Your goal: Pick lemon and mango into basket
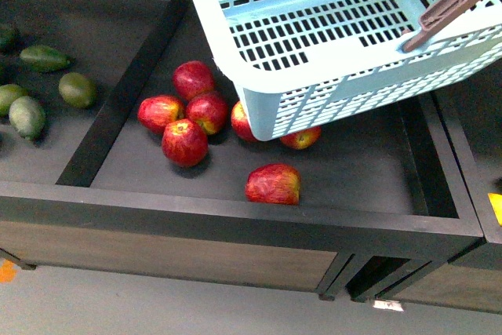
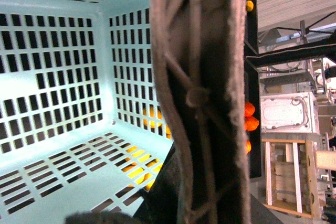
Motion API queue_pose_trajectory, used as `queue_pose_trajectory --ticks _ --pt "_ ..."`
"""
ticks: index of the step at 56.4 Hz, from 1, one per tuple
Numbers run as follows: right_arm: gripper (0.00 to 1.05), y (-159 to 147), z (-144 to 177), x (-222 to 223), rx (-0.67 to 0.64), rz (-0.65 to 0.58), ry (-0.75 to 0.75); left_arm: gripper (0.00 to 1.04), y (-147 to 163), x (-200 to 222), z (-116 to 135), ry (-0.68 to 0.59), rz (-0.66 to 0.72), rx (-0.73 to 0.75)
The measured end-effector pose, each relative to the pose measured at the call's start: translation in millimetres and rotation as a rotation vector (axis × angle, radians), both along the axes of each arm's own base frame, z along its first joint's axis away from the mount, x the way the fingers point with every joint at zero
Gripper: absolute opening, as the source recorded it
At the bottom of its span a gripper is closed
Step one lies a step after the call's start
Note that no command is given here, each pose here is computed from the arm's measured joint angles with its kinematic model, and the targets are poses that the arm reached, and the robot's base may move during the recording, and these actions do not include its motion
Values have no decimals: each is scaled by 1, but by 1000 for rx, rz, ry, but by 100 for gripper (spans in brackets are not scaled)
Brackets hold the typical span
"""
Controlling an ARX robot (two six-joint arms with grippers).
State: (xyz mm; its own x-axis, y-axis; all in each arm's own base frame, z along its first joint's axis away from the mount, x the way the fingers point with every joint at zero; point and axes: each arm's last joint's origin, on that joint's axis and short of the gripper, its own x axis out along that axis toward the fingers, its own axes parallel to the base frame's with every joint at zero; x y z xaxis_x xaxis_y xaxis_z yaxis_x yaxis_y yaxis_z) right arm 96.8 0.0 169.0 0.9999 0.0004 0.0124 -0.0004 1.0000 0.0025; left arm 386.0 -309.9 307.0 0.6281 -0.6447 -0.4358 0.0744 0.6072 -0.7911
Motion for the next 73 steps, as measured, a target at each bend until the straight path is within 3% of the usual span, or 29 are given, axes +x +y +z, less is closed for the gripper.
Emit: queue_pose_trajectory --ticks 11,16,20,28,40,46,54,63,73 --pt "96 0 -1 0 12 4 16 5 4 3 0 -7 18 8" --pt "96 -2 -3 1 158 4 297 5 5 4 0 -6 21 8" --pt "96 -5 -7 3 237 -34 385 5 4 3 0 -6 17 8" --pt "96 -23 2 13 350 -95 338 5 4 3 0 -6 15 7" --pt "96 -67 -1 49 460 -331 368 5 5 4 0 -7 18 8" --pt "96 -94 -23 106 590 -444 493 5 4 3 0 -7 15 8" --pt "96 -115 -60 164 614 -558 609 5 4 3 0 -7 16 8" --pt "96 -134 -98 203 700 -673 725 5 4 3 0 -7 16 8" --pt "96 -145 -124 233 782 -738 747 5 4 3 0 -7 16 8"
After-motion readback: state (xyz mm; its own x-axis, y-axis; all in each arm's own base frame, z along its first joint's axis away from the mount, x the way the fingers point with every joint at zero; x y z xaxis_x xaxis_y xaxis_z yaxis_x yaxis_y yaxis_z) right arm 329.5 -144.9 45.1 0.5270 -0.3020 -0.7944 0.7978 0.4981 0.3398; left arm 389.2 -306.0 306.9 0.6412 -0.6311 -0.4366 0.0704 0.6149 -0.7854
